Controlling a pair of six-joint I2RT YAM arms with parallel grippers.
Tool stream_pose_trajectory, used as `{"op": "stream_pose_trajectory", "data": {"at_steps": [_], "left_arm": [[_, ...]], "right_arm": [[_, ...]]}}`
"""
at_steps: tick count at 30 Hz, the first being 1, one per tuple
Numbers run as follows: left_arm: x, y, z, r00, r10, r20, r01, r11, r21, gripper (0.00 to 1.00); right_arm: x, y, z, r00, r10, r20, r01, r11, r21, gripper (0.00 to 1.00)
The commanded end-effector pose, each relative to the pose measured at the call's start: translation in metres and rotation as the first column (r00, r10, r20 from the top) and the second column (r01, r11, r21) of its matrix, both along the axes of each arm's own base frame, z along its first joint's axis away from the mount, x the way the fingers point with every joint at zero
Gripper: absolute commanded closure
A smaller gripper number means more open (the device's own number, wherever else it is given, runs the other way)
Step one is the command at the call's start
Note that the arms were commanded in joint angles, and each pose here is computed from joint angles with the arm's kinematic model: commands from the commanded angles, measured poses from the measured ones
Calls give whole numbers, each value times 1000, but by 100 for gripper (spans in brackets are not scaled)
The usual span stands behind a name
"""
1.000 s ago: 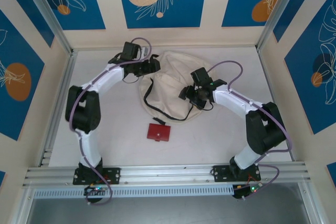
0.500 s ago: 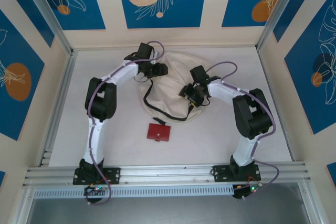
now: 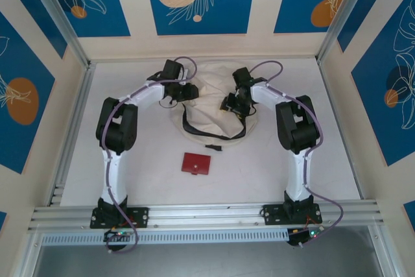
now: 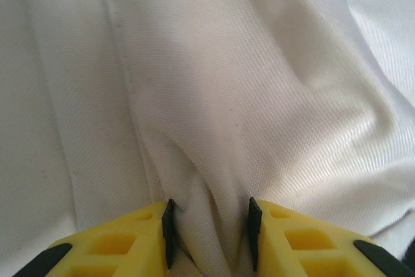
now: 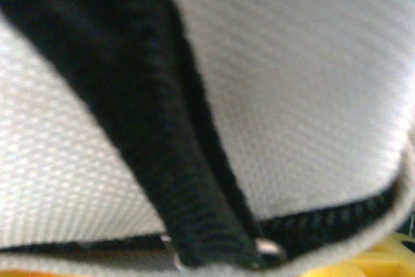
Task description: Pack the student bag
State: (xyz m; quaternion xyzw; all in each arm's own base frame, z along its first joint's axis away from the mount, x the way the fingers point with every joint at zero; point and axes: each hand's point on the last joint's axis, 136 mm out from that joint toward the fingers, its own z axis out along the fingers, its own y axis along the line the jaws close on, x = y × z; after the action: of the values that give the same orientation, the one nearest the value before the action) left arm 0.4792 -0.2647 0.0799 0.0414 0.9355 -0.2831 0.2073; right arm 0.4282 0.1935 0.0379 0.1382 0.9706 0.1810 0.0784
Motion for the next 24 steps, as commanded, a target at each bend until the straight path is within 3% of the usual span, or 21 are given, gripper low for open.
{"op": "stream_pose_trajectory", "data": {"at_steps": [1,8,14,20,24], "left_arm": [[-78,-15,-35,958,-112,-265,104,994,-45,65],[-110,-47,-21,947,-185,-263,146,976,-161,67],[-107,-57,15,963,-183,-198,149,973,-176,64],[-88,-24,58,988,-75,-133,55,987,-150,47],[-89,7,79,995,16,-94,-28,990,-136,32]], "right_arm": [[57,-4,22,986,-6,165,2,1000,23,41],[73,-13,57,976,-9,218,3,1000,26,41],[60,-24,90,966,-37,256,36,999,6,41],[22,-14,128,936,44,350,-3,993,-119,40],[-12,12,138,907,209,367,-125,963,-239,39]]}}
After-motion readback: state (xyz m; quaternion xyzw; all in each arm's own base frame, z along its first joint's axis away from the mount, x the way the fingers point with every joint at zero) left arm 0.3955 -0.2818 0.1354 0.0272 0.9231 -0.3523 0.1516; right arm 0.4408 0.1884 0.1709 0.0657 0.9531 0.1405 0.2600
